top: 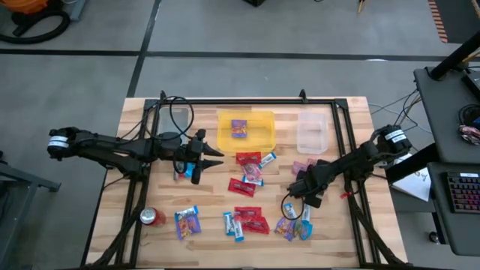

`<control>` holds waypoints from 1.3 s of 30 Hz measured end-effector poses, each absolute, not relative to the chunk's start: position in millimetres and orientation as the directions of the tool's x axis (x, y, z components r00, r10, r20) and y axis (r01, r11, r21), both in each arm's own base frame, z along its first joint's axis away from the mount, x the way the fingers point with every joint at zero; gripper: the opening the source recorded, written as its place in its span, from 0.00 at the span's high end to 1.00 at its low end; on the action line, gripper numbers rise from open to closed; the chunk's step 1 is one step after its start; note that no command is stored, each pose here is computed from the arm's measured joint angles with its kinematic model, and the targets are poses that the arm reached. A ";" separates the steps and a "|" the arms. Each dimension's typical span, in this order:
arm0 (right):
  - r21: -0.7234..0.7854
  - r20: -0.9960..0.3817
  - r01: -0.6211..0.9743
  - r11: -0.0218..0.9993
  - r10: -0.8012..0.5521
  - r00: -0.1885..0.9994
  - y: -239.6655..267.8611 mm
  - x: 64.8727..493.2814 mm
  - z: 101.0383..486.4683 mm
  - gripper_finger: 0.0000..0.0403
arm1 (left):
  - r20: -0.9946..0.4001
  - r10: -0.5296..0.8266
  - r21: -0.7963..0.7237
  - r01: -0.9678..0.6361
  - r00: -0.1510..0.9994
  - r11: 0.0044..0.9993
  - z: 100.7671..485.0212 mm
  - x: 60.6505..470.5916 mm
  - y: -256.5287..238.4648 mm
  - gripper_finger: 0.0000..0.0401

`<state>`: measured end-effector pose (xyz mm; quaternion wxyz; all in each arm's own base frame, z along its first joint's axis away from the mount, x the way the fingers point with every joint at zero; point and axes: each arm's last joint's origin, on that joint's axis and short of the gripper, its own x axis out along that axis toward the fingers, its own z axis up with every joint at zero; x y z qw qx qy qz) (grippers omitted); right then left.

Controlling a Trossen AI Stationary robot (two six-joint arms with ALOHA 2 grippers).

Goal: Sort candy
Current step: Put the white chocolate into the transparent bin

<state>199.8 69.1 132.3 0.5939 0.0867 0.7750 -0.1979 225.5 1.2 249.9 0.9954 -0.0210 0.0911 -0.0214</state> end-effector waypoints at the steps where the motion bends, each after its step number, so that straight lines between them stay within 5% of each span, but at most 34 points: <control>1: -0.199 -0.957 0.371 0.907 -0.098 -0.273 69.0 199.4 133.9 0.93 | -0.180 -0.046 -0.046 0.039 0.983 0.998 249.9 225.5 1.2 0.74; 13: -0.035 -0.998 0.426 0.904 -0.013 -0.054 67.3 193.9 176.5 0.95 | -0.180 -0.046 -0.046 0.039 0.983 0.998 249.9 225.5 1.2 0.74; 26: 0.149 -0.795 0.406 0.901 -0.135 0.592 45.6 224.1 242.8 0.96 | -0.163 0.003 -0.037 -0.009 0.987 0.999 251.6 225.9 2.6 0.74; 31: 0.071 -0.734 0.556 0.828 -0.334 0.591 11.4 230.6 247.0 0.96 | -0.151 0.003 -0.050 -0.011 0.989 0.999 252.7 226.0 2.6 0.74; 39: -0.051 -0.758 0.796 0.603 -0.543 0.362 -58.4 215.0 242.6 0.96 | -0.148 0.003 -0.115 -0.021 0.989 0.993 253.1 226.1 2.6 0.74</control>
